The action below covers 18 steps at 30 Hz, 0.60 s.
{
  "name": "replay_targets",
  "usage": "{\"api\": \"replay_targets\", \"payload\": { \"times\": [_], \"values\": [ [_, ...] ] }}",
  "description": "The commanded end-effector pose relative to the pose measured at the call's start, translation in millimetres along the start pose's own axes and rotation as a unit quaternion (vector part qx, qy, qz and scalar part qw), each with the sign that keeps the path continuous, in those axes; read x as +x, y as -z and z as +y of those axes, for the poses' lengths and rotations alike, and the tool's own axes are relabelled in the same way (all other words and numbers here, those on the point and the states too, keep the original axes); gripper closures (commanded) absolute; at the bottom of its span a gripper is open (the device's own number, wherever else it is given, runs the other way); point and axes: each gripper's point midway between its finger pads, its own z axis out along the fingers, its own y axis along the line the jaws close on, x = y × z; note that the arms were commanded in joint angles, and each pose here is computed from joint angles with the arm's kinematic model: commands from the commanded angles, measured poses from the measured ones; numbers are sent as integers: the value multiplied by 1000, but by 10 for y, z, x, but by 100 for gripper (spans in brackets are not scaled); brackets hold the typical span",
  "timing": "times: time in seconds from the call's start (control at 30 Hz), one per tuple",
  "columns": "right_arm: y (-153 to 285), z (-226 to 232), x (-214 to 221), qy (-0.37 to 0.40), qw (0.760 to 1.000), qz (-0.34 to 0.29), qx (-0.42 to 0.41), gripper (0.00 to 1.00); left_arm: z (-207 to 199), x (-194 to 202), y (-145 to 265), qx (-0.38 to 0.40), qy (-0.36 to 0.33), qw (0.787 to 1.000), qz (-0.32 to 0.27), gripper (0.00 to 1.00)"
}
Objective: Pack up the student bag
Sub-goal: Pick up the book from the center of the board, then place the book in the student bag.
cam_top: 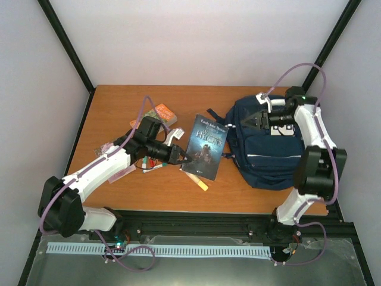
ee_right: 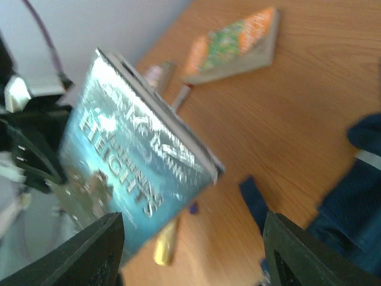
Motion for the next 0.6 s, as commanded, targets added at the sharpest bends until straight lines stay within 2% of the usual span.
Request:
{"api": "replay_targets", "payload": {
  "times": [0.0, 0.13, 0.33, 0.43, 0.57],
  "values": [
    [288, -159, -67, 90, 977, 28, 194, 34, -285, -423, 132, 23, -59, 994, -84, 99],
    [432, -51, 240, 134, 957, 101, 235, 39, -258, -492, 158, 12, -56, 993, -107, 99],
    [622, -36, 1071, 140, 921, 253, 262, 54, -153, -506, 135, -5, -59, 991, -117, 99],
    [721, 50, 1380, 155, 901, 298, 273, 55, -147, -489, 133, -4, -53, 992, -116, 99],
    [811, 73, 1685, 158, 882, 330, 298, 54, -200, -435, 176, 5, -60, 991, -119, 99]
  ]
}}
